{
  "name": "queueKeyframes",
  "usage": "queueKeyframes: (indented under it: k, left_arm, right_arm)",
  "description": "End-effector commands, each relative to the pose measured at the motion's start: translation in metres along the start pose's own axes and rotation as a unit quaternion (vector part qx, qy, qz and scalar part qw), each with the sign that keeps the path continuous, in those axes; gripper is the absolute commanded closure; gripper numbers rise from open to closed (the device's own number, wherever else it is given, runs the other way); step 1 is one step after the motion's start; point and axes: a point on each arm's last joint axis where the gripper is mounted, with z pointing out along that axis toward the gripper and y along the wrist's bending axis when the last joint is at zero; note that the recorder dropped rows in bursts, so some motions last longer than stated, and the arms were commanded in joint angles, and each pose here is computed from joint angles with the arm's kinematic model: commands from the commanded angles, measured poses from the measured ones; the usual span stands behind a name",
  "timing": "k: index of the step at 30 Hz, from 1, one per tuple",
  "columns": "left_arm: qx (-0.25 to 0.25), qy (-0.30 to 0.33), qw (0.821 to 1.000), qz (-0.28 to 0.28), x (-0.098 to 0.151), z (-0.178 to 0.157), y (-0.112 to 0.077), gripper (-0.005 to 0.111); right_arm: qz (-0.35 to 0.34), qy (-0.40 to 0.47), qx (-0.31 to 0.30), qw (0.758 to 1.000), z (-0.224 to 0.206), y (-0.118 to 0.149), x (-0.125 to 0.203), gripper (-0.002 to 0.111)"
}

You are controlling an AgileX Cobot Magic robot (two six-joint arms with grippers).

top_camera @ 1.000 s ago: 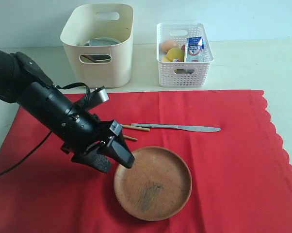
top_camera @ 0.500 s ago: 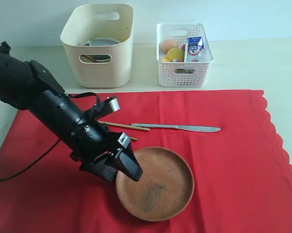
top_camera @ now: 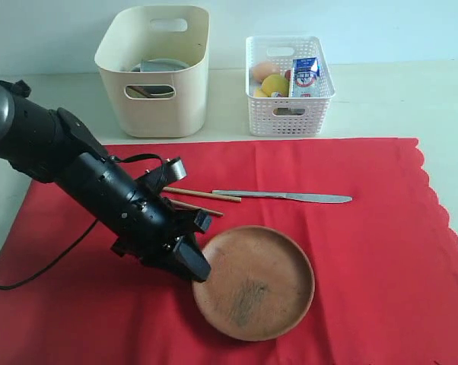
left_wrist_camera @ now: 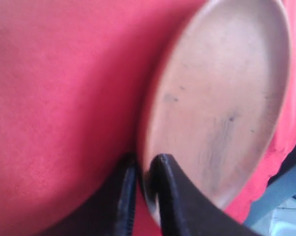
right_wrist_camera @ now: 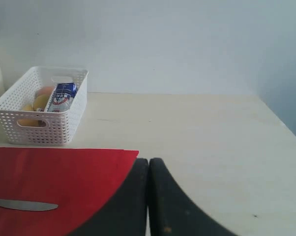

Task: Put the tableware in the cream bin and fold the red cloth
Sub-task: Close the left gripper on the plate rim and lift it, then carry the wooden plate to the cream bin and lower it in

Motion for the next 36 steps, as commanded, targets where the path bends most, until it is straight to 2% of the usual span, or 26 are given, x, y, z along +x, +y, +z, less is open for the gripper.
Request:
queueKeyframes:
  k: [1,6,9,15,21,24,29,36]
  left_arm:
    - [-0.031,-0.026,0.999,-0.01,-0.004,0.004,0.008,0.106]
    - [-0.022,-0.023,0.999,-0.011,-0.003,0.0,0.002,0.107]
    - [-0.01,-0.026,1.0,0.001,-0.002,-0.009,-0.008,0.107]
    - [0.01,-0.052,0.998,0.042,0.002,-0.038,-0.037,0.107]
    - [0.015,-0.109,0.989,0.102,0.01,-0.077,-0.07,0.107]
    - [0.017,-0.141,0.982,0.121,0.015,-0.098,-0.081,0.107]
    - [0.014,-0.206,0.97,0.126,0.021,-0.14,-0.084,0.107]
    - [-0.008,-0.312,0.946,0.086,0.025,-0.196,-0.063,0.107]
  right_arm:
    - [-0.002,-0.001,0.001,1.0,0.001,0.0,0.0,0.108]
    - [-0.002,-0.001,0.001,1.0,0.001,0.0,0.0,0.108]
    - [-0.002,-0.001,0.001,1.0,0.001,0.0,0.0,0.108]
    - [-0.002,0.005,0.002,1.0,0.001,0.0,0.001,0.108]
    - [-0.002,0.008,0.002,1.0,0.001,0.0,0.002,0.108]
    - [-0.002,0.008,0.002,1.0,0.001,0.0,0.002,0.108]
    - [-0.002,0.008,0.002,1.0,0.001,0.0,0.002,0.108]
    - [-0.002,0.006,0.002,1.0,0.001,0.0,0.001,0.108]
